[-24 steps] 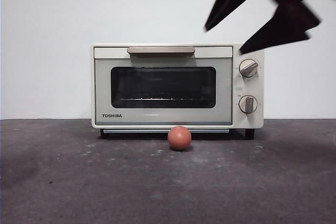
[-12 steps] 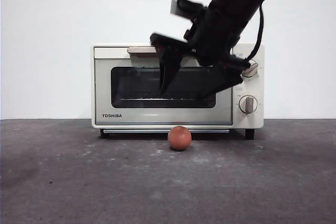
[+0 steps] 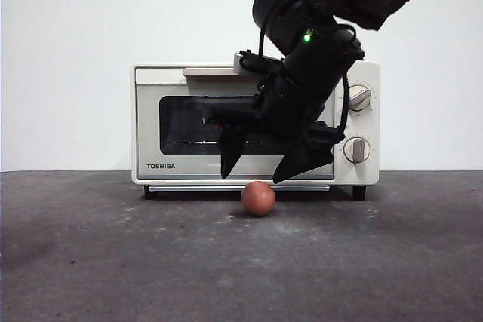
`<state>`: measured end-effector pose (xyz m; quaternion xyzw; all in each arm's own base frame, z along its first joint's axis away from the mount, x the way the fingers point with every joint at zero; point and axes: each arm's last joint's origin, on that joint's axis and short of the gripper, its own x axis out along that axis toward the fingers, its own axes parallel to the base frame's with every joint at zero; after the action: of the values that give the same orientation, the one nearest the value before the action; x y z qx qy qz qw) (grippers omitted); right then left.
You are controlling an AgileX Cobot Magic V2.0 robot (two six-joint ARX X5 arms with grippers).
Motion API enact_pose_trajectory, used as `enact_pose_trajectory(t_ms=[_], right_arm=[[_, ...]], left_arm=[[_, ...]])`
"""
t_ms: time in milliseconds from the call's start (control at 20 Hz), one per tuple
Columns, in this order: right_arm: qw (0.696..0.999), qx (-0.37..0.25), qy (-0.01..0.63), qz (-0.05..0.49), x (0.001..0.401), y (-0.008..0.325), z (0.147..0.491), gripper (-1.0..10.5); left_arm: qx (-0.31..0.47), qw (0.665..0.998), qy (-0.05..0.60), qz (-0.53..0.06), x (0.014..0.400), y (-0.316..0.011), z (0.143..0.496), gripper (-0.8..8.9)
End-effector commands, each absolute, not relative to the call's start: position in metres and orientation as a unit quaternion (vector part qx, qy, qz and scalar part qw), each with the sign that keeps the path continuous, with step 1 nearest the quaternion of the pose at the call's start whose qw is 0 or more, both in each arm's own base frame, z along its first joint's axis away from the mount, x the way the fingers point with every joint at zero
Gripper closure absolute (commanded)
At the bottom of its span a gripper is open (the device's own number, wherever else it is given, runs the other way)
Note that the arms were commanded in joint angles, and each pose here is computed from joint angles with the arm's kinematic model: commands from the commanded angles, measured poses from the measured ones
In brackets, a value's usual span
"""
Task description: Eggoven
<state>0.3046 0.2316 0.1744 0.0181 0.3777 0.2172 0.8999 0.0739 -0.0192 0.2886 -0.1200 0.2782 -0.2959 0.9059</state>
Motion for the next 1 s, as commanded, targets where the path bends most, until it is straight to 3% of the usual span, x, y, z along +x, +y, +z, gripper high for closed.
enact_pose_trajectory(t_ms=[50,600,1000], right_arm=[[0.901,0.017,0.383,0.203,0.310,0.238,0.162,5.5],[0.908,0.021,0.377,0.183,0.322,0.235,0.143,5.5],[0.904,0.032,0.387,0.178,0.325,0.233,0.136,6.8]], left_arm=[[-0.110,0.908,0.268,-0.303,0.074,-0.019,0.294,8.06],[-0.107,0.905,0.268,-0.311,0.073,-0.021,0.294,8.06],[-0.107,0.905,0.268,-0.311,0.074,-0.021,0.294,8.06]])
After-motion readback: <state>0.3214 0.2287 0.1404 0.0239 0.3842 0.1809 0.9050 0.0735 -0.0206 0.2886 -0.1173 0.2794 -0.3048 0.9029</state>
